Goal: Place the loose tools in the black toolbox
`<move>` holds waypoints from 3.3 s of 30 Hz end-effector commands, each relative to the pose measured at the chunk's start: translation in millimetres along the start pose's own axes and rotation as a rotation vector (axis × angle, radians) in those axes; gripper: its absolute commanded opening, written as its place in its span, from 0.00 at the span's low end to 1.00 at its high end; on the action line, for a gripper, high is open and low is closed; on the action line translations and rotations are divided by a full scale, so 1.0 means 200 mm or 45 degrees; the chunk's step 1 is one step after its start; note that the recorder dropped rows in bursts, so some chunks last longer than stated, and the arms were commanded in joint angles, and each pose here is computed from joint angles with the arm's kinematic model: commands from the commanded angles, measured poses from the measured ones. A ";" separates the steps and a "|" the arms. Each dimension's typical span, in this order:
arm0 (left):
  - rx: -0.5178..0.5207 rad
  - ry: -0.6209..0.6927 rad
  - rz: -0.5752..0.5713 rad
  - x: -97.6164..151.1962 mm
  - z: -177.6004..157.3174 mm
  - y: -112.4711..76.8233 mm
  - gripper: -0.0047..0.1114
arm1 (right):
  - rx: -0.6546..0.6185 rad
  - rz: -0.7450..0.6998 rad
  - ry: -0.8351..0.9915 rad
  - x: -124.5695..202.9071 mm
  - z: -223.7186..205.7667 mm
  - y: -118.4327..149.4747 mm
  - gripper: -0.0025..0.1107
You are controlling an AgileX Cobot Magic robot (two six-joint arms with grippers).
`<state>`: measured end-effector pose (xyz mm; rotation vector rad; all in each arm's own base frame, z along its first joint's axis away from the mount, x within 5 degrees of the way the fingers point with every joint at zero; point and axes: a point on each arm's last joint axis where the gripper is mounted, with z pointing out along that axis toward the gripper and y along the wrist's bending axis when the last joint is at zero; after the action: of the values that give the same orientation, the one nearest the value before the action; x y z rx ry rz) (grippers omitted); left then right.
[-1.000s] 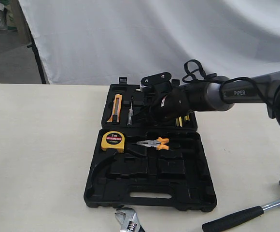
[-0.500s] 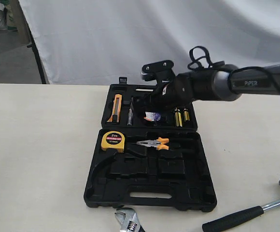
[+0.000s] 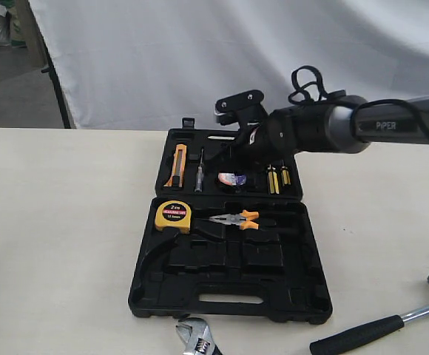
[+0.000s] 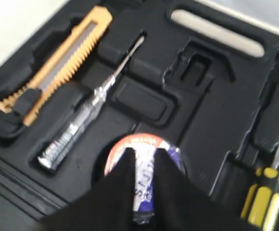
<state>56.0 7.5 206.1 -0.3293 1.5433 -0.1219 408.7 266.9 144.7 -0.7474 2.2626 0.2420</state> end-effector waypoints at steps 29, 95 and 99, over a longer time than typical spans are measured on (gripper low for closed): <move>-0.027 -0.025 0.000 -0.01 0.00 0.00 0.05 | 0.004 0.001 0.053 0.03 0.02 -0.02 0.02; -0.027 -0.025 0.000 -0.01 0.00 0.00 0.05 | -0.449 -0.353 0.334 0.70 -0.96 0.74 0.63; -0.027 -0.025 0.000 -0.01 0.00 0.00 0.05 | -0.442 -0.417 0.366 0.75 -0.87 0.75 0.65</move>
<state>56.0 7.5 206.1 -0.3293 1.5433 -0.1219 133.9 255.6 167.5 -1.3498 2.3705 0.4186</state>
